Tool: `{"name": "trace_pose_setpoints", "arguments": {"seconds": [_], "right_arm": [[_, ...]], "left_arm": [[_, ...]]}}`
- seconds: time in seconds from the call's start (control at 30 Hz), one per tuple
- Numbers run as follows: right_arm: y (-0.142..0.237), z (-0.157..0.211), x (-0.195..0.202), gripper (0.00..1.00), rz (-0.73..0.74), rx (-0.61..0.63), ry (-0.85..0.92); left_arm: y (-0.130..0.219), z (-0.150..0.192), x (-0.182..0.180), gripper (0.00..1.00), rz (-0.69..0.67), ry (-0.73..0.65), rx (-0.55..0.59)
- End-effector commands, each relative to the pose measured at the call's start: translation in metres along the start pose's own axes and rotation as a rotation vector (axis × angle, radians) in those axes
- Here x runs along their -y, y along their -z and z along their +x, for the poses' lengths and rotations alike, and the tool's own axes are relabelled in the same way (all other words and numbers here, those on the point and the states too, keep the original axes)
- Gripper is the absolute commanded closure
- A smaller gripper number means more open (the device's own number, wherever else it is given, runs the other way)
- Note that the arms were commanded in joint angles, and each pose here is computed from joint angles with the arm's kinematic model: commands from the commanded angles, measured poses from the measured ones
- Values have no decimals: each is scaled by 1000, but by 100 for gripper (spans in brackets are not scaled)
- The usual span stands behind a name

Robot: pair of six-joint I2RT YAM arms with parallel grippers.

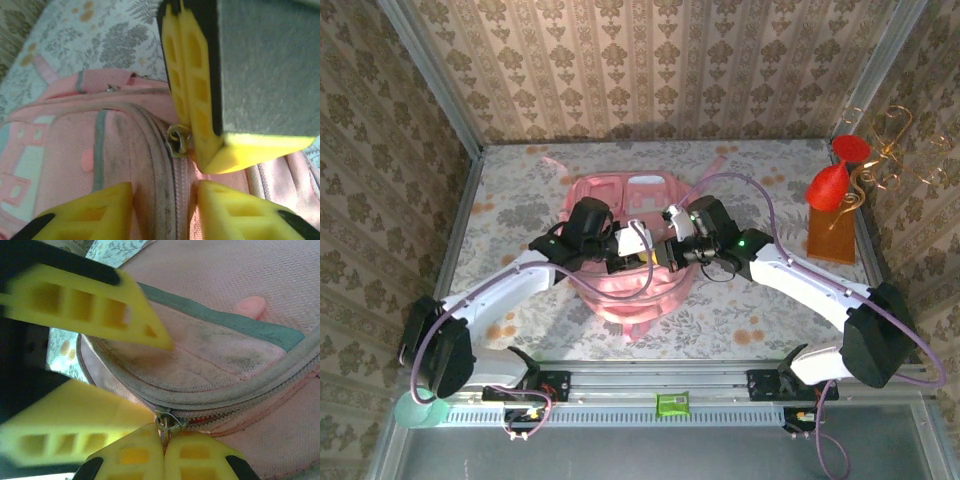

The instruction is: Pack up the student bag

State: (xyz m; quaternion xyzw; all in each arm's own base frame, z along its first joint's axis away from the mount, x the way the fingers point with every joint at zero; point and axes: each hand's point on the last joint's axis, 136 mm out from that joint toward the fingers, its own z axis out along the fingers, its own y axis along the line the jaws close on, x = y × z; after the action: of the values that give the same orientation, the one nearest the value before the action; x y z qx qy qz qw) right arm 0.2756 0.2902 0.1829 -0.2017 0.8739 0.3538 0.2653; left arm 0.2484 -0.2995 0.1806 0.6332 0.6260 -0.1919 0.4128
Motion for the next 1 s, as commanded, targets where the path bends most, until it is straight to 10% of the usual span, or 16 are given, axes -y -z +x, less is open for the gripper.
{"name": "trace_pose_setpoints", "arguments": {"seconds": [0.0,0.17,0.87,0.97], "right_arm": [[9,-13,-15,100,-54,48,63],[15,4,32,100,26,-18,-52],[17,-2,144,100,472,-139,-135],[33,0,152,87,512,-120,-149]], "left_arm": [[3,13,1,75,25,-12,-51],[18,17,0,100,11,-68,-3],[22,-4,-1,100,0,-149,285],[5,-13,-9,97,22,-137,308]]}}
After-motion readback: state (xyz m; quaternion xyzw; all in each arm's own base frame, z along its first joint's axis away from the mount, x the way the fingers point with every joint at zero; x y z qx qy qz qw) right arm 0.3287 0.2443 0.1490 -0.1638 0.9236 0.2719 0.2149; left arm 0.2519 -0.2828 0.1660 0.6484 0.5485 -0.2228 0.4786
